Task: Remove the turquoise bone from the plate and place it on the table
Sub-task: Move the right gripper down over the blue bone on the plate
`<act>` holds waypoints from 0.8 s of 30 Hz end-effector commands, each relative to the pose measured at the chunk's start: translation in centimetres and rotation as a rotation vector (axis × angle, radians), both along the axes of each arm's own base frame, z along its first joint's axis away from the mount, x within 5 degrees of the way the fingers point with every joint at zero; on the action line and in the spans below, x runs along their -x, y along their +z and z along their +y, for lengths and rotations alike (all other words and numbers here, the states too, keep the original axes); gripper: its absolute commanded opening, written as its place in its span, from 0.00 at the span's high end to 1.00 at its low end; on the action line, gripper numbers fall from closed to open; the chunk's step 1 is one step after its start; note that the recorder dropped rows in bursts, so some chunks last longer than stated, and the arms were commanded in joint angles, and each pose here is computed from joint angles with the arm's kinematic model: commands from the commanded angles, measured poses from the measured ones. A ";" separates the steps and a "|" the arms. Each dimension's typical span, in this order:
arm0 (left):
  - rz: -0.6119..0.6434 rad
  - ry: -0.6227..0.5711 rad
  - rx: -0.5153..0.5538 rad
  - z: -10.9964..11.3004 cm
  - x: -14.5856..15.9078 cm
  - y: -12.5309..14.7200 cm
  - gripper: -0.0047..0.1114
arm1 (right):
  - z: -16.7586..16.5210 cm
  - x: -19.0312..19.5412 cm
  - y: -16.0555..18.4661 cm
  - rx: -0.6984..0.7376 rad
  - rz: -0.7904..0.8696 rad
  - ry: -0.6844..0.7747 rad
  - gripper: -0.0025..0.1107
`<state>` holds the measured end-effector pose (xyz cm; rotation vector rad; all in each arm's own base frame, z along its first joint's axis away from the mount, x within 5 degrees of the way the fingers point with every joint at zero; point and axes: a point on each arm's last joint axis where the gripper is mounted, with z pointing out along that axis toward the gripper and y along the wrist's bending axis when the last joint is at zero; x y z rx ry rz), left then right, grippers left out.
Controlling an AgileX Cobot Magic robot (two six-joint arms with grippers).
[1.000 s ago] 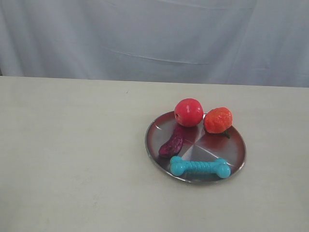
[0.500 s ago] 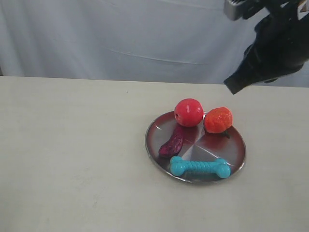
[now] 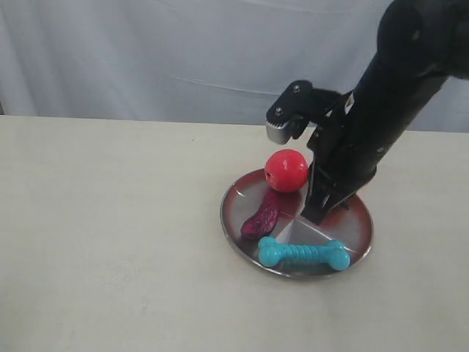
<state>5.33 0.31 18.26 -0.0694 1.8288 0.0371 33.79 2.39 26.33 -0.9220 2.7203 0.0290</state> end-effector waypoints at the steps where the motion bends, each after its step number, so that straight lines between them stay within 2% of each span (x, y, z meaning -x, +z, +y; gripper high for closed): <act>1: -0.005 0.005 0.010 0.0 0.0 0.0 0.96 | 0.1 -1.8 -2.8 0.027 0.011 0.082 0.98; 4: -0.005 0.005 0.010 0.0 0.0 0.0 0.96 | 0.1 -2.6 -4.3 0.032 0.015 0.091 0.98; 8: -0.005 0.005 0.010 0.0 0.0 0.0 0.96 | 0.2 -3.2 -5.1 0.015 0.002 0.033 0.98; 24: -0.005 0.005 0.010 0.0 0.0 0.0 0.96 | 0.0 -3.0 -5.4 0.043 0.033 0.074 0.98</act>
